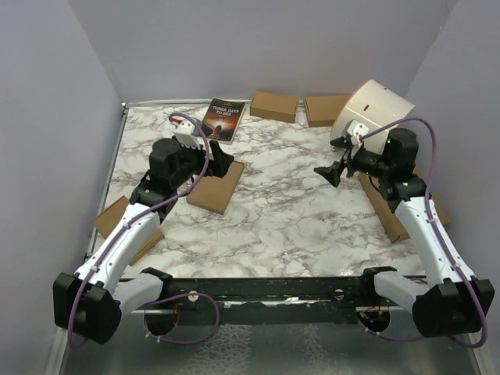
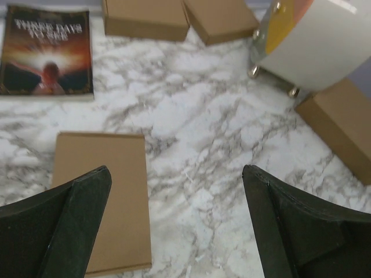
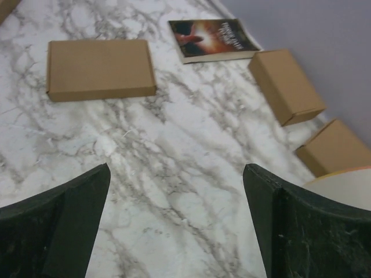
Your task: Fold the paper box
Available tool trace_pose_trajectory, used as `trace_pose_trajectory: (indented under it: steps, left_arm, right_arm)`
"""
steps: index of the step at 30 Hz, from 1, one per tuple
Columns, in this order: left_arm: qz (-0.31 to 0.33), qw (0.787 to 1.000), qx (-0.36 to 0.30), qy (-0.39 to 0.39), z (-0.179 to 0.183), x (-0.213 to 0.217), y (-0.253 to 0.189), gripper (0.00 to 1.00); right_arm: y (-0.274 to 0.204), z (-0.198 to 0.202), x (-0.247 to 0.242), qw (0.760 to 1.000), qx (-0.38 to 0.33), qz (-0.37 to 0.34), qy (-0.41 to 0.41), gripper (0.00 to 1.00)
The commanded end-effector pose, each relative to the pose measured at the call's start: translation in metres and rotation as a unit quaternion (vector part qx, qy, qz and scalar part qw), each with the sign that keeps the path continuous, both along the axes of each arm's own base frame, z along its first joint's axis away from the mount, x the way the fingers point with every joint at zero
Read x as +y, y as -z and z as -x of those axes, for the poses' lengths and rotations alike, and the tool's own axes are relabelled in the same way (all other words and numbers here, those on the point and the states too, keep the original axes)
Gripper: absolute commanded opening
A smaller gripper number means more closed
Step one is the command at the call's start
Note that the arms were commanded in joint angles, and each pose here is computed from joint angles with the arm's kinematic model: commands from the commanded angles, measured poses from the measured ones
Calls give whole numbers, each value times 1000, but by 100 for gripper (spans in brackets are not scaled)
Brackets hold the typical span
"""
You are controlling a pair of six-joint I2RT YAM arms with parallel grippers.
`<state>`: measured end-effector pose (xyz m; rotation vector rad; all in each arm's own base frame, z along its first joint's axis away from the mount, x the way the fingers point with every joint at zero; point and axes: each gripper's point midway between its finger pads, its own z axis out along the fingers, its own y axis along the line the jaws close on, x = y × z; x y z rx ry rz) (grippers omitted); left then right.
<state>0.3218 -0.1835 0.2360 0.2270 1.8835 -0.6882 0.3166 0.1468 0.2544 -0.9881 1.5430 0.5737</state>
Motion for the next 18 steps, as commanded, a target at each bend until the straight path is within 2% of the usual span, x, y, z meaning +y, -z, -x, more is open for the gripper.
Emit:
trace_pose_trajectory:
  steps: [1,6,10,14,18]
  left_arm:
    - [21,996,-83,8,-4,10,-93,99]
    - [41,987,-158,11,9,15,-172,99]
    - [71,975,-208,-19,22,27,-228,99]
    - [95,964,-249,-18,36,31,-273,99]
    - [107,959,-263,3,47,27,-294,99]
  right_arm:
    - [-87,-24,-28,991,-94,30,91,100]
    - [-186,-17,-28,985,-118,-40,120,100]
    - [-251,-9,-29,975,-125,-111,144,100]
    - [-290,8,-24,973,-147,-126,123,100]
    - [-310,22,-20,973,-164,-122,103,100]
